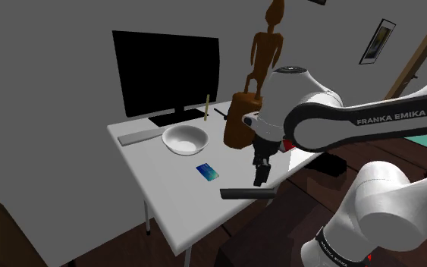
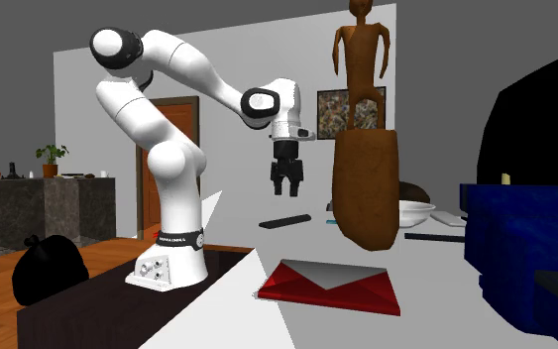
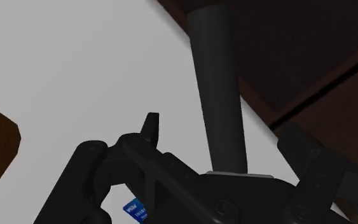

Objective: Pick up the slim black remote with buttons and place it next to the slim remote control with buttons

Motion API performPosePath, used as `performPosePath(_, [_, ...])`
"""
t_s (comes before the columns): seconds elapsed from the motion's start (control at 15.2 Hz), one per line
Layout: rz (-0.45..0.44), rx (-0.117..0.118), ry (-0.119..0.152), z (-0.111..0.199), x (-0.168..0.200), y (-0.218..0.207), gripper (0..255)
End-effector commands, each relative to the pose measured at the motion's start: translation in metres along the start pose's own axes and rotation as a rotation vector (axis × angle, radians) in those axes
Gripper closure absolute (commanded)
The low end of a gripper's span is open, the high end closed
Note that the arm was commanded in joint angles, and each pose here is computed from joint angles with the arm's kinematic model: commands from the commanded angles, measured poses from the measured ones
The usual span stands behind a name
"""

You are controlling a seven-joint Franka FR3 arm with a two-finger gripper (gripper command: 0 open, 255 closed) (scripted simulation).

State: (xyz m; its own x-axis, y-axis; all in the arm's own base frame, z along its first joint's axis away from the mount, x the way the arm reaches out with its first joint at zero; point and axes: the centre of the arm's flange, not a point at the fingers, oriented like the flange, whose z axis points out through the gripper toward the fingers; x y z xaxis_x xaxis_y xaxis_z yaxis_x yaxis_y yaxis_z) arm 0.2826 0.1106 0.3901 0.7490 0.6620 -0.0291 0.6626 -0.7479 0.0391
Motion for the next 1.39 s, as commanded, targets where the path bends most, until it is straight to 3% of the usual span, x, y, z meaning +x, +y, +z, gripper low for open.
performPosePath(0.0, [-0.115,-0.036,0.030,0.024,0.005,-0.018,0])
performPosePath(0.13, [-0.189,-0.059,0.047,0.040,0.007,-0.028,0])
performPosePath(0.59, [-0.189,-0.059,0.047,0.080,0.009,-0.025,0])
performPosePath(1.12, [-0.189,-0.059,0.047,0.080,0.009,-0.025,0])
performPosePath(1.19, [-0.189,-0.059,0.047,0.080,0.009,-0.025,255])
performPosePath(1.32, [-0.189,-0.059,0.047,0.080,0.009,-0.025,255])
